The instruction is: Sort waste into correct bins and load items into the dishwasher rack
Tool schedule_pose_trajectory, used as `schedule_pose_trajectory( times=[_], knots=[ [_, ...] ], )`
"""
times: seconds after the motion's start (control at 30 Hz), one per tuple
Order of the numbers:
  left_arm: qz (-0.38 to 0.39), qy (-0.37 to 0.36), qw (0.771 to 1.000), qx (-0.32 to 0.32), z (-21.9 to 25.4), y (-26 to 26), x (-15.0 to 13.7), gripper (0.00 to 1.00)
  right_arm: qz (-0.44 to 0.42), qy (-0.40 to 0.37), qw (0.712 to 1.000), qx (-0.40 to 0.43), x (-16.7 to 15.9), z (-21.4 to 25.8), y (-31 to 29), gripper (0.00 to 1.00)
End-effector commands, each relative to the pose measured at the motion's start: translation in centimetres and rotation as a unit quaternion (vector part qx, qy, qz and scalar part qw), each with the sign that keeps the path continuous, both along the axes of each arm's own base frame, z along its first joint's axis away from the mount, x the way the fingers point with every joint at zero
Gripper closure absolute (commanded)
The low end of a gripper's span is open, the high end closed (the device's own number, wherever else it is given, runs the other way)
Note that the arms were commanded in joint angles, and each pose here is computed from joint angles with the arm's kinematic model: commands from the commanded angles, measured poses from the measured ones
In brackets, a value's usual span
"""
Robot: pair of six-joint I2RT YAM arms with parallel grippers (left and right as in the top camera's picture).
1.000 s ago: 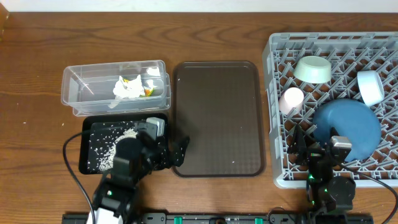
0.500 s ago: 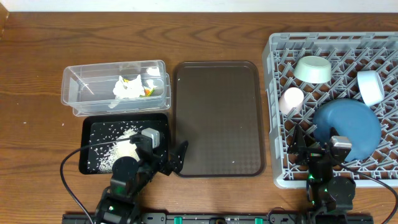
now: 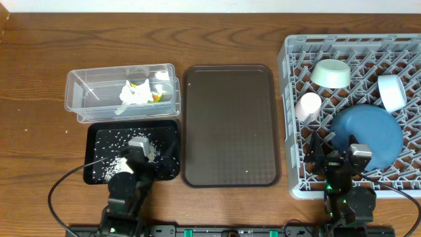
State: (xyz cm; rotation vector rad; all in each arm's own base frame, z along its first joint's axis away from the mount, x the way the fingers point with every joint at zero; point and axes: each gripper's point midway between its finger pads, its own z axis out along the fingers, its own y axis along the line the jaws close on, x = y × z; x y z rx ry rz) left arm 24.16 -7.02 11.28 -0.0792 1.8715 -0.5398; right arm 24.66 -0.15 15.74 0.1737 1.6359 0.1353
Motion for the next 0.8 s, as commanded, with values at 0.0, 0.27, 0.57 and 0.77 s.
schedule_pose_trajectory(
  times=[0.0, 0.27, 0.57, 0.77],
  knots=[
    [0.075, 0.003, 0.997, 0.02, -0.5, 3.0, 0.2, 0.02, -0.003, 0.0, 1.0, -0.006, 0.0, 0.0, -0.2, 0.01],
    [0.056, -0.07, 0.985, 0.148, 1.3, 3.6, 0.1, 0.02, -0.003, -0.001, 1.0, -0.006, 0.0, 0.0, -0.2, 0.01],
    [0.082, -0.1, 0.976, 0.175, 2.6, 5.1, 0.2, 0.02, -0.003, 0.0, 1.0, -0.006, 0.0, 0.0, -0.2, 0.01],
    [0.083, -0.101, 0.976, 0.175, 2.6, 5.1, 0.2, 0.02, -0.003, 0.0, 1.0, -0.006, 0.0, 0.0, -0.2, 0.01]
  ],
)
